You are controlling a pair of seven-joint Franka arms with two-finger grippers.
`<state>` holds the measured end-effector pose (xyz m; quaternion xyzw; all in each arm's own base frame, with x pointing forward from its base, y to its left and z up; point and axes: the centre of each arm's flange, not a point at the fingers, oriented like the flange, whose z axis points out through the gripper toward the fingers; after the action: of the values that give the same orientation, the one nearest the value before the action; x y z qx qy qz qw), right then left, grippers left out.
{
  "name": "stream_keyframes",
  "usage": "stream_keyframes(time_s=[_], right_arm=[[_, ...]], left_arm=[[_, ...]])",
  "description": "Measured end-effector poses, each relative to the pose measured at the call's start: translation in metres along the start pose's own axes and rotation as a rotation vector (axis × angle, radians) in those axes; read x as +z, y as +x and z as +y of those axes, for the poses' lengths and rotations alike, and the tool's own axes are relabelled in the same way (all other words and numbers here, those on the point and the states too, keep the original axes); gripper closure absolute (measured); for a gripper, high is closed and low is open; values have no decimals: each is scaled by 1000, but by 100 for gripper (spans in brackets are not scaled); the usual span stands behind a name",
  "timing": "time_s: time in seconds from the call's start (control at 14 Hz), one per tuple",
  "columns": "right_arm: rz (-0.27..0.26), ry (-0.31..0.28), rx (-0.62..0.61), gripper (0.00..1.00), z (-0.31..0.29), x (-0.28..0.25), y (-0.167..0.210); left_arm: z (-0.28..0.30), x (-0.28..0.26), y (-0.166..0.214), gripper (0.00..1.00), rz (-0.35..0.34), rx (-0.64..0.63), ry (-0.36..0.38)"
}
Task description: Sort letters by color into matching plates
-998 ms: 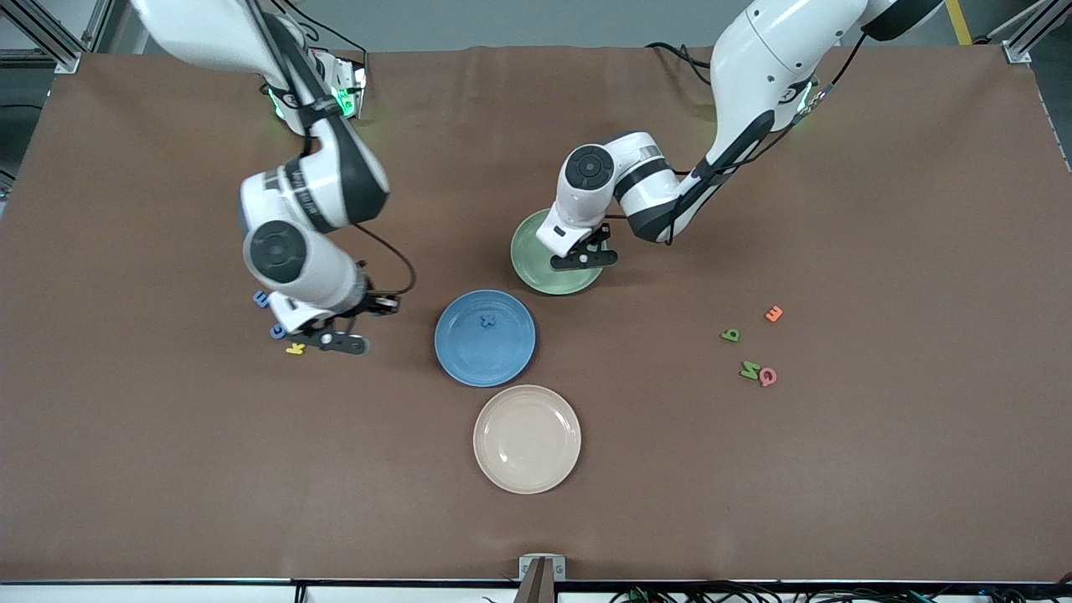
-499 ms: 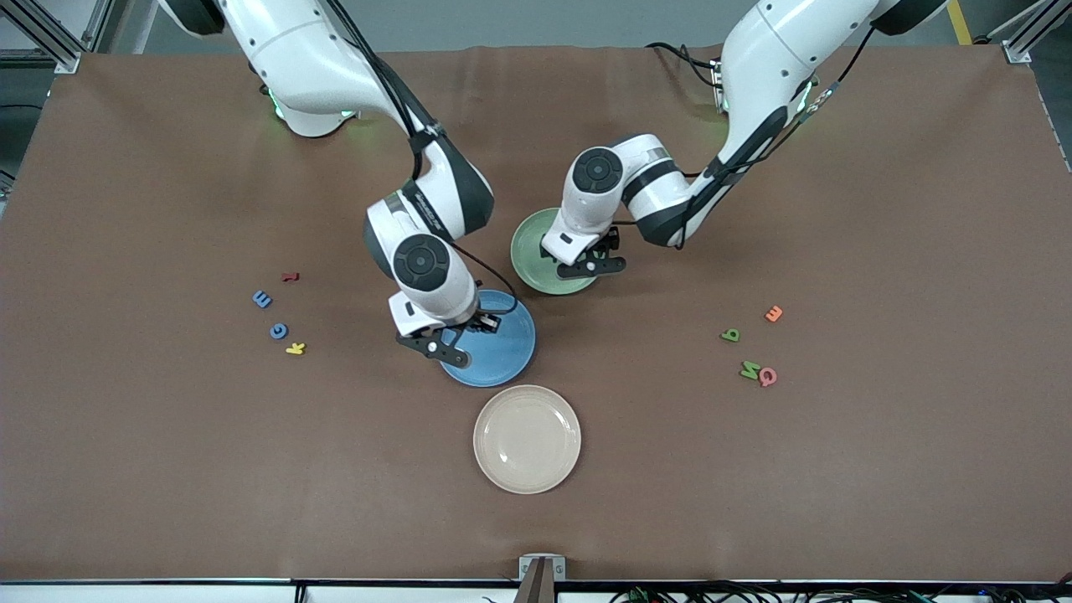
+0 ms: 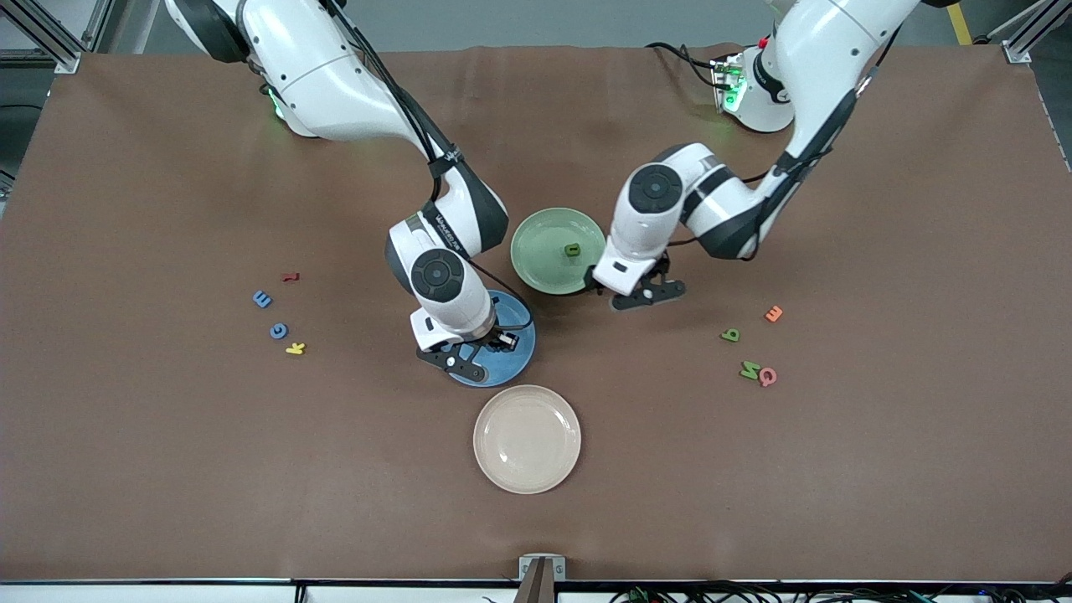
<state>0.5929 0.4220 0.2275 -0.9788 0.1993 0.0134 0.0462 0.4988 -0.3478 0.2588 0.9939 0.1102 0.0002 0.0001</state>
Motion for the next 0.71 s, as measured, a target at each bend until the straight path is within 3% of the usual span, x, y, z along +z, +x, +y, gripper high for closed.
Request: stream_keyframes(time_s=[0.36,0.57,0.71], right_arm=[[-9,-7,-9,74,-5,10,-10],[-12,-12,-9,70,-4,13,-10],[-12,-12,-9,53,-4,13,-10]], left_arm=[[-122,6,101,0,-8,44,7],[-143,21,115,4,-26,136,4],[-140,32,113,9,-17,245,31]])
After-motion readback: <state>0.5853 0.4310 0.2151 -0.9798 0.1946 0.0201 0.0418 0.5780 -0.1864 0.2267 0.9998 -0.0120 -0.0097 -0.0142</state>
